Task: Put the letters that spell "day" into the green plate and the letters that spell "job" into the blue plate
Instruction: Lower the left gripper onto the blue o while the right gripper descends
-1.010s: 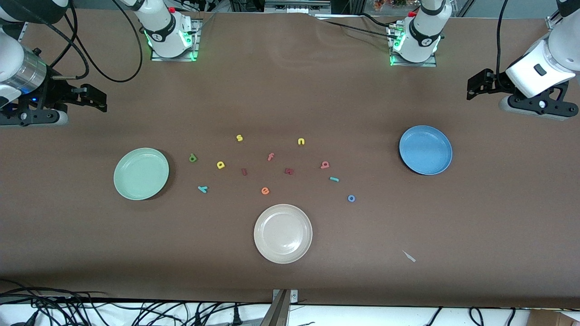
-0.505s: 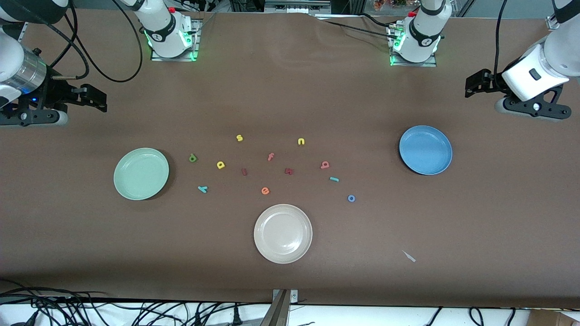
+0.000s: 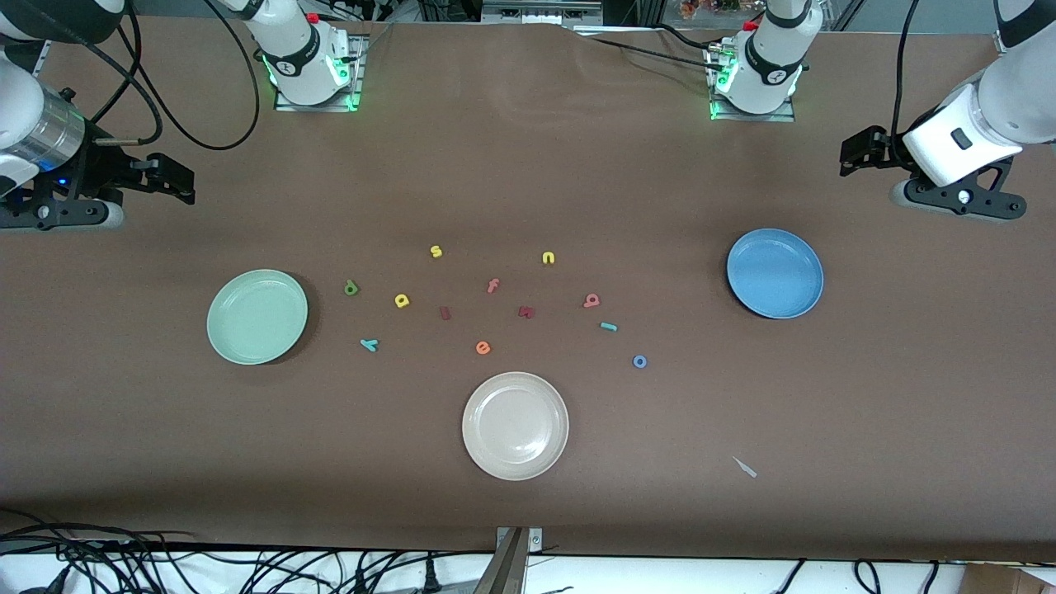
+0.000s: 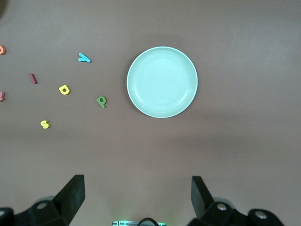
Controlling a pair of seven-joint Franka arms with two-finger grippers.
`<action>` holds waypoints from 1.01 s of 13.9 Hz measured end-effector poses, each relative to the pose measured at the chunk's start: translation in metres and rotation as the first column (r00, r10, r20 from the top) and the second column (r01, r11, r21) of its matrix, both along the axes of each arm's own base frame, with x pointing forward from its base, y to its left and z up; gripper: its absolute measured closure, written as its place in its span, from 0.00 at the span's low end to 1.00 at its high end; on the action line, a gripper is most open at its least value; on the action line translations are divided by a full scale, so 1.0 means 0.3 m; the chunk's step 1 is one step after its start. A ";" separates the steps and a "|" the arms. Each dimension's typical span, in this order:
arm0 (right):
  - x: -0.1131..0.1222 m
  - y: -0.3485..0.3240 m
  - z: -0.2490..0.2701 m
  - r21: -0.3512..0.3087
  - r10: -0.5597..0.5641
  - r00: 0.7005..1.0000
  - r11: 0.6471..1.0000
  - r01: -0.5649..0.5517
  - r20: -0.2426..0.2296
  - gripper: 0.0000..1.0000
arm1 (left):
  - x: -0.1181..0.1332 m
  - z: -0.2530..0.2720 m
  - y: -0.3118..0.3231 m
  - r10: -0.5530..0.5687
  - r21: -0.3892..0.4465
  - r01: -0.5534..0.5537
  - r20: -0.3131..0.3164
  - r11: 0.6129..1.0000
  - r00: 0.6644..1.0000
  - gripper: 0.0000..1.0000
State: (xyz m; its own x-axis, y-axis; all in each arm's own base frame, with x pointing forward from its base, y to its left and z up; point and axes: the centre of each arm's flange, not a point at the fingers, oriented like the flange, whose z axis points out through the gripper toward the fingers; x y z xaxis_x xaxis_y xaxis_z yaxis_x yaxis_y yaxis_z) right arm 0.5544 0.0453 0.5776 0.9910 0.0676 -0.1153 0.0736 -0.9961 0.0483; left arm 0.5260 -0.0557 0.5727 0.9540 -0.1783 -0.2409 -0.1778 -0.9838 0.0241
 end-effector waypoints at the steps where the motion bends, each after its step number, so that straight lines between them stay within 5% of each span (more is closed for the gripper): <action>1: 0.000 0.000 0.000 0.000 0.000 1.000 1.000 0.000 0.000 0.00 | 0.008 -0.013 -0.034 0.008 0.001 -0.008 -0.005 1.000 1.000 0.00; 5: 0.001 0.000 -0.003 0.000 0.000 1.000 1.000 0.000 -0.001 0.00 | 0.075 -0.107 -0.243 0.148 -0.027 -0.148 0.003 0.989 0.989 0.00; 8: 0.008 0.005 -0.015 0.000 0.003 1.000 1.000 -0.003 -0.004 0.00 | 0.139 -0.217 -0.403 0.364 -0.056 -0.363 0.014 0.930 0.931 0.00; 11: 0.034 0.019 -0.064 0.003 0.008 1.000 1.000 -0.008 -0.019 0.00 | 0.185 -0.369 -0.541 0.466 -0.042 -0.465 0.016 0.884 0.884 0.00; 14: 0.073 0.066 -0.173 0.014 0.025 0.997 1.000 -0.024 -0.071 0.00 | 0.292 -0.544 -0.560 0.456 -0.046 -0.454 0.138 0.890 0.879 0.00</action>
State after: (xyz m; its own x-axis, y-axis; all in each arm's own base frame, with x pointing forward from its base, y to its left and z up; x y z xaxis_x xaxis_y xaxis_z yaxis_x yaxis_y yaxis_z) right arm 0.5762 0.0650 0.5258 0.9784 0.0936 -0.1842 0.1006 -0.9945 0.0289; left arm 0.6137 -0.2236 0.4095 0.9545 0.2816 -0.0986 0.2869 -0.9569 0.0445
